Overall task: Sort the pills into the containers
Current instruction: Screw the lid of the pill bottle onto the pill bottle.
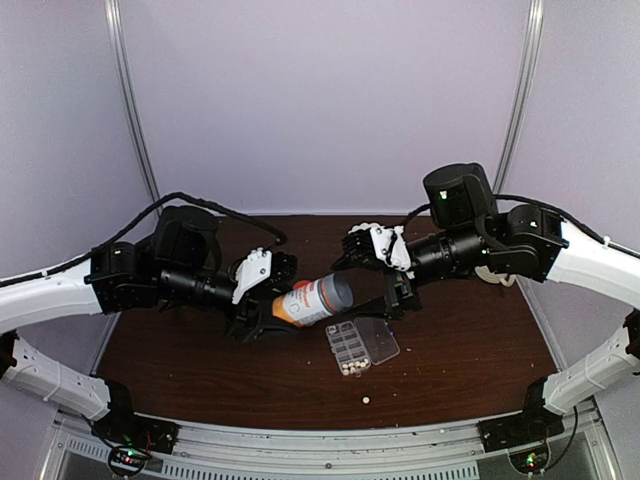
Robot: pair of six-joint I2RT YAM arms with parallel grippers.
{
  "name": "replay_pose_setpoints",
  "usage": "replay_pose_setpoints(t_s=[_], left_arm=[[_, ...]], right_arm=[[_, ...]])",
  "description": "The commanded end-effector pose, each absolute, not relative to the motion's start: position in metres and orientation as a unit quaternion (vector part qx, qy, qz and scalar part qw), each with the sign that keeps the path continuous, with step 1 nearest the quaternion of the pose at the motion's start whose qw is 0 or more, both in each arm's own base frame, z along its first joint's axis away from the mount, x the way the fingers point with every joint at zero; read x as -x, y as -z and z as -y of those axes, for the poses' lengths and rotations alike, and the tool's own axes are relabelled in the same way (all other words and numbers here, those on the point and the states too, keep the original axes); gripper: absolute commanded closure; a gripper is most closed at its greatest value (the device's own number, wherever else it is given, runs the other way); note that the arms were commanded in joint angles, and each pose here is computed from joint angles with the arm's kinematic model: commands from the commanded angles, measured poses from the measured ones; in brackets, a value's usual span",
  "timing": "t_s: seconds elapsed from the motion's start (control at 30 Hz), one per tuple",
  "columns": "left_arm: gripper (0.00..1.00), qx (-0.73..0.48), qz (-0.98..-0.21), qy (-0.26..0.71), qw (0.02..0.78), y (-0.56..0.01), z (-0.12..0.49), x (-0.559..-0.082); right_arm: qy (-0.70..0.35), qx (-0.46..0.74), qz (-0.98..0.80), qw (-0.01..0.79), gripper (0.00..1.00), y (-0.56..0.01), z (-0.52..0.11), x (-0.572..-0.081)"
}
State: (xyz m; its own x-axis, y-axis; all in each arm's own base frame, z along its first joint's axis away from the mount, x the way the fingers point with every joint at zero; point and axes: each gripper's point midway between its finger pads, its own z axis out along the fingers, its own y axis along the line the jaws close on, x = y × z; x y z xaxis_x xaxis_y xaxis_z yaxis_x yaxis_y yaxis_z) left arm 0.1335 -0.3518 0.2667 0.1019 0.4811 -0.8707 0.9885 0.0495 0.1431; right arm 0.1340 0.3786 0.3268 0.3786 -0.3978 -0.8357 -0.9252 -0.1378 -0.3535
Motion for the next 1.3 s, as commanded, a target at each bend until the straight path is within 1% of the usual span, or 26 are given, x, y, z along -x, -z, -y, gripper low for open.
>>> replay_pose_setpoints(t_s=[0.0,0.17,0.27,0.4,0.5,0.53,0.67,0.83,0.97,1.13,1.27], left_arm=[[1.0,-0.615,-0.573,0.317,0.439,-0.29,0.357,-0.135],[1.0,-0.615,-0.573,0.316,0.439,-0.289,0.357,-0.136],[1.0,-0.616,-0.573,0.316,0.438,-0.289,0.357,-0.135],[1.0,-0.615,-0.573,0.317,0.439,-0.29,0.357,-0.135],[1.0,-0.616,-0.572,0.318,0.439,-0.29,0.357,-0.135],[1.0,-0.615,-0.572,0.318,0.439,-0.291,0.357,-0.135],[1.0,-0.615,-0.573,0.317,0.44,-0.291,0.357,-0.135],[1.0,-0.608,-0.58,0.301,0.451,-0.291,0.355,-0.142],[1.0,-0.597,-0.596,0.262,0.47,-0.288,0.348,-0.156],[1.0,-0.583,-0.601,0.235,0.493,-0.293,0.343,-0.166],[1.0,-0.574,-0.607,0.221,0.503,-0.295,0.341,-0.173]], right_arm=[[-0.296,0.693,-0.465,0.465,0.3,-0.338,-0.381,-0.132],[-0.289,0.693,-0.471,0.463,0.31,-0.335,-0.382,-0.135],[-0.288,0.693,-0.472,0.462,0.38,-0.335,-0.382,-0.136],[-0.286,0.693,-0.476,0.46,0.43,-0.334,-0.382,-0.137],[-0.279,0.688,-0.488,0.458,0.44,-0.332,-0.383,-0.141],[-0.279,0.688,-0.489,0.457,0.45,-0.332,-0.383,-0.141],[-0.289,0.68,-0.5,0.452,0.58,-0.335,-0.384,-0.141],[-0.305,0.655,-0.535,0.437,0.66,-0.338,-0.387,-0.145],[-0.332,0.599,-0.607,0.403,0.81,-0.341,-0.391,-0.152],[-0.376,0.536,-0.668,0.353,0.83,-0.337,-0.396,-0.152],[-0.407,0.501,-0.687,0.333,0.83,-0.339,-0.393,-0.146]])
